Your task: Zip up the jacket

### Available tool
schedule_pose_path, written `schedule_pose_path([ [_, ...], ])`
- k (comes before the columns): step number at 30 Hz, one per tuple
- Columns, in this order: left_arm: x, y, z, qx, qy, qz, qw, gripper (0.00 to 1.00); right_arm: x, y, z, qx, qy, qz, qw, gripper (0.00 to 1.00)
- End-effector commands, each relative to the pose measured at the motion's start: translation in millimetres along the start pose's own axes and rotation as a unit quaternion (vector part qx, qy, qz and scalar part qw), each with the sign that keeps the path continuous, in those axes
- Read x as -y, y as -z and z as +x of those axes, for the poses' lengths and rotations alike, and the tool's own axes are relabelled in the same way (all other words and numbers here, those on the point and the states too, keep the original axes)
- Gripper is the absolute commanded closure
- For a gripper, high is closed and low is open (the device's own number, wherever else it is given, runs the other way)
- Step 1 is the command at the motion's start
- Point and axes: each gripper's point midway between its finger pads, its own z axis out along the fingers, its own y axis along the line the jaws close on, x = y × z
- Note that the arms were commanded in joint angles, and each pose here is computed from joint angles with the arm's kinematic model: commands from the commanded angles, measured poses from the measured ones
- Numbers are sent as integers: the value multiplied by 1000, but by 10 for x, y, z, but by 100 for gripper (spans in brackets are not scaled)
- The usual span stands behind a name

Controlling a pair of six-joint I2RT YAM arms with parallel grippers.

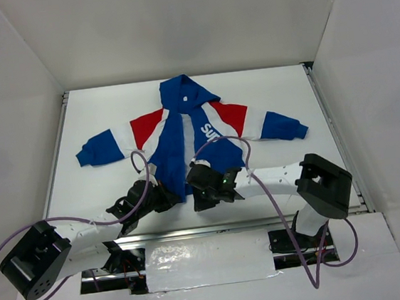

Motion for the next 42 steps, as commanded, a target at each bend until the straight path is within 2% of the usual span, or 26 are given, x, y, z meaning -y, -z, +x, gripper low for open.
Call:
schedule_pose_path([
  [1,66,-4,-53,10,-4,18,1000,100,-182,222,-211,49,20,-35,998,82],
  [3,67,6,-56,12,-4,18,1000,100,-46,255,-246,58,31,1,998,72],
  [4,57,7,-49,11,-5,17,1000,100,-65,299,-276,62,39,-2,997,57],
  [5,64,10,-54,12,-5,18,1000,100,-61,323,-283,62,50,-4,997,24],
  [6,63,11,-56,12,-5,17,1000,100,-55,354,-311,67,63,-2,996,3],
  [7,63,12,-56,12,-5,17,1000,100,-40,389,-339,74,68,2,995,2],
  [9,65,17,-61,13,-5,18,1000,100,51,423,-401,83,84,19,993,13],
  [13,68,24,-67,14,-5,18,1000,100,362,447,-561,97,98,94,986,47],
  [15,69,33,-74,16,-6,18,1000,100,444,460,-645,98,118,120,981,57],
  [17,65,38,-79,17,-8,16,1000,100,604,505,-724,107,144,167,970,57],
  [19,59,40,-75,16,-8,15,1000,100,646,498,-770,110,159,184,964,53],
  [26,57,35,-74,15,-10,14,1000,100,521,318,-751,97,210,143,962,52],
  [33,44,20,-71,13,-13,10,1000,100,338,159,-634,78,229,102,965,53],
  [42,55,-4,-78,12,-15,10,1000,100,267,-46,-395,46,236,94,966,52],
])
